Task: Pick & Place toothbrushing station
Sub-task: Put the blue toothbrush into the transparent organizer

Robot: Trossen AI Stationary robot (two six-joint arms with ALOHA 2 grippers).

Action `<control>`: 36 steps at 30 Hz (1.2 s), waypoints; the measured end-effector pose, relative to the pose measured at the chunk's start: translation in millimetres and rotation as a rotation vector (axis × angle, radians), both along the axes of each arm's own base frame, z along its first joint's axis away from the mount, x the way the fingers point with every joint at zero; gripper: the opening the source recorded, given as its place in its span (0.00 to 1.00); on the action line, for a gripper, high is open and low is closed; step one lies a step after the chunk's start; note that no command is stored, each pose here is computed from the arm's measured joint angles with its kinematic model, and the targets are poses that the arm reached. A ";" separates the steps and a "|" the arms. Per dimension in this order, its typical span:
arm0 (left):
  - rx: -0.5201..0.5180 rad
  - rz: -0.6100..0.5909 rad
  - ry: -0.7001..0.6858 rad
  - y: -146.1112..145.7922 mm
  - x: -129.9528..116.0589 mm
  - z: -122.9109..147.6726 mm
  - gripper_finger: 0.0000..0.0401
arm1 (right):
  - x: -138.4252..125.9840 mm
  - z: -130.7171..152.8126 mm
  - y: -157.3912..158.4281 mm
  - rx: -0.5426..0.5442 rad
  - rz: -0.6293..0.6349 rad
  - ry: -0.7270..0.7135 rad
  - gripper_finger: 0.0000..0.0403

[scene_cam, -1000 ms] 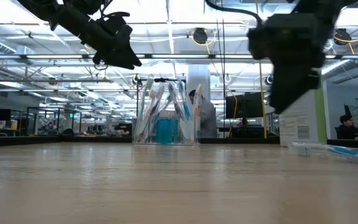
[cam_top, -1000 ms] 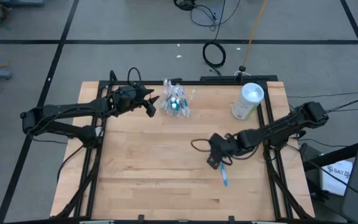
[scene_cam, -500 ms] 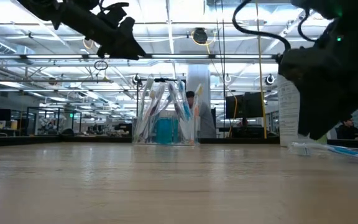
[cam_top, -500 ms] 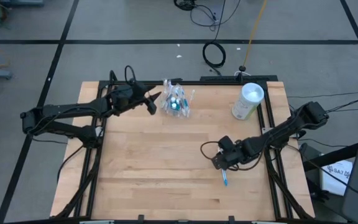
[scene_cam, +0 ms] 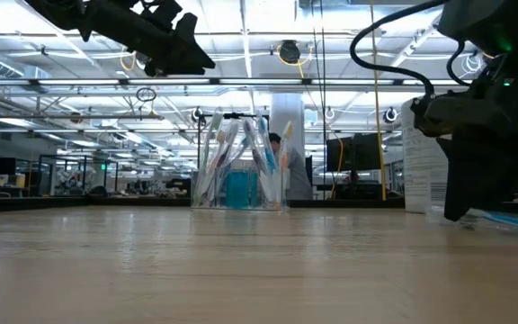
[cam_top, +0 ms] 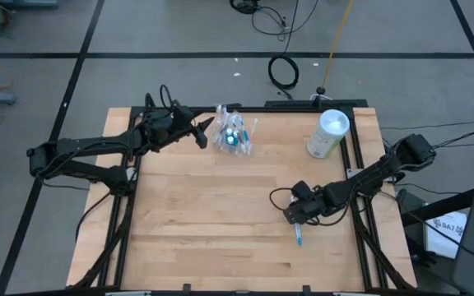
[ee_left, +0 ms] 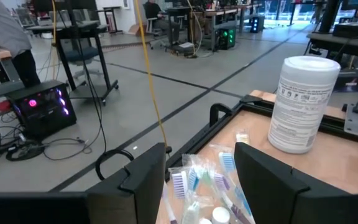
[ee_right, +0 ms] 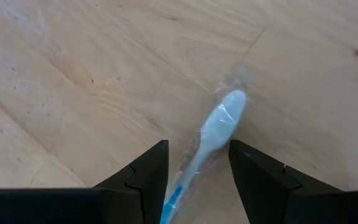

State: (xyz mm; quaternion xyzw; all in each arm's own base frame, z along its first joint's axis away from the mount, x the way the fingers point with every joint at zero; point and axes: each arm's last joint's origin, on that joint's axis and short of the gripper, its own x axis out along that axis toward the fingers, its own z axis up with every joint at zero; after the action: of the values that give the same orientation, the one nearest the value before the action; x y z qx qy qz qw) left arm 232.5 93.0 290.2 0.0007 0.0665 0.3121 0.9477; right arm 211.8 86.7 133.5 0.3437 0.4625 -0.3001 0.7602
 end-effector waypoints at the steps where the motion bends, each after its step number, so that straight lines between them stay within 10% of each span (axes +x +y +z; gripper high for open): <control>1: 0.000 0.000 0.000 0.0 0.0 0.0 0.50 | -1.1 -1.2 -0.6 -0.004 0.001 0.002 0.40; 18: -0.003 -0.001 -0.001 0.0 0.0 -0.1 0.50 | 7.9 -3.5 -3.8 -0.059 0.025 -0.131 0.03; 25: -0.007 -0.019 0.004 -0.9 0.4 -0.7 0.50 | 39.7 16.9 -13.5 -0.156 0.157 -0.426 0.06; 36: -0.026 -0.160 -0.003 -4.6 2.6 -0.8 0.50 | 75.0 96.9 -67.2 -0.853 0.285 -1.028 0.05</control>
State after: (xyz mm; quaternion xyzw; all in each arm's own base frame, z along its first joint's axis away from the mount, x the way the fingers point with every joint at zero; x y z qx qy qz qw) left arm 235.1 88.4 289.5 -0.0069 0.0688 0.2346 0.9696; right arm 286.8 19.5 230.4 0.0486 -0.0752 -0.1517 0.9844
